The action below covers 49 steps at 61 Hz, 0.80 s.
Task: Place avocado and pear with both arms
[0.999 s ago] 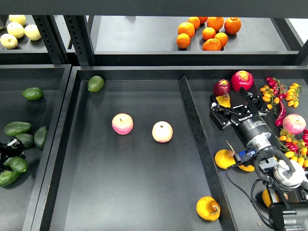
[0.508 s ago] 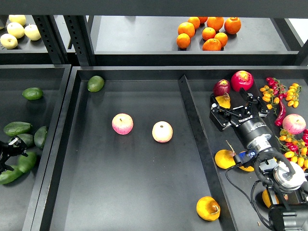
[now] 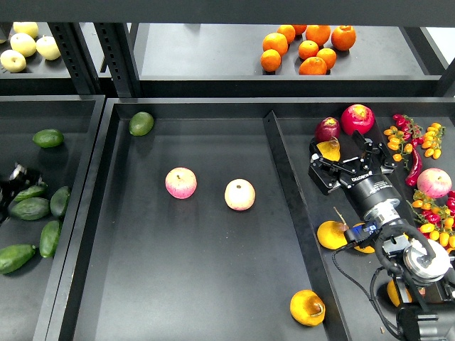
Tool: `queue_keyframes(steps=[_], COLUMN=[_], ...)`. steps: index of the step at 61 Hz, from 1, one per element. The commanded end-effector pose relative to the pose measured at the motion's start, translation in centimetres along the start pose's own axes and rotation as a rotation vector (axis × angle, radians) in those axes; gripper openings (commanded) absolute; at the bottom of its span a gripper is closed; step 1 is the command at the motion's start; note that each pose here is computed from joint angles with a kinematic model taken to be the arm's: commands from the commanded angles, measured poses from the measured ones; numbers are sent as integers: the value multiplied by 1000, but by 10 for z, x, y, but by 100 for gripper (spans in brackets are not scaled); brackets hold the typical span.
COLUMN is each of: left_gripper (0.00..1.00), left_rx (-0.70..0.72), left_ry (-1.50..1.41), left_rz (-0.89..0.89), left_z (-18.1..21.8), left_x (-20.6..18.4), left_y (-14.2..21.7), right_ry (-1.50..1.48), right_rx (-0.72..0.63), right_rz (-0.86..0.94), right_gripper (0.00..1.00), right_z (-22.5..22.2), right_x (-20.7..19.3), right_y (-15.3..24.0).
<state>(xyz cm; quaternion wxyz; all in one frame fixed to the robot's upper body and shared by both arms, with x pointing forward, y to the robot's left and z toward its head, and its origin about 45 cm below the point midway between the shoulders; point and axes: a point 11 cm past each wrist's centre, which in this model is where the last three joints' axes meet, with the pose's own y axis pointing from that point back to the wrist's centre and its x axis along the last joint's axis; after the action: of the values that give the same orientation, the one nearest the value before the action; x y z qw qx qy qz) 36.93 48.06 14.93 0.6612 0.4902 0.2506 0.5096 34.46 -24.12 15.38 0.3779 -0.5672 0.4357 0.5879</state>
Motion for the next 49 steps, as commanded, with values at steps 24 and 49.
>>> queue_keyframes(steps=[24,49], left_gripper=[98,98], left_rx=[-466,-626], left_ry=[468,897], left_rz=[-369,-733], left_z=[72,71], left_x=[-57,-175], left_y=[9,-34], right_ry=[1,3], right_rx=[-1,-64], right_rz=[-5,-12], right_gripper=[100,100], right_z=[-1,9], right_x=[1,1], right_y=[1,0])
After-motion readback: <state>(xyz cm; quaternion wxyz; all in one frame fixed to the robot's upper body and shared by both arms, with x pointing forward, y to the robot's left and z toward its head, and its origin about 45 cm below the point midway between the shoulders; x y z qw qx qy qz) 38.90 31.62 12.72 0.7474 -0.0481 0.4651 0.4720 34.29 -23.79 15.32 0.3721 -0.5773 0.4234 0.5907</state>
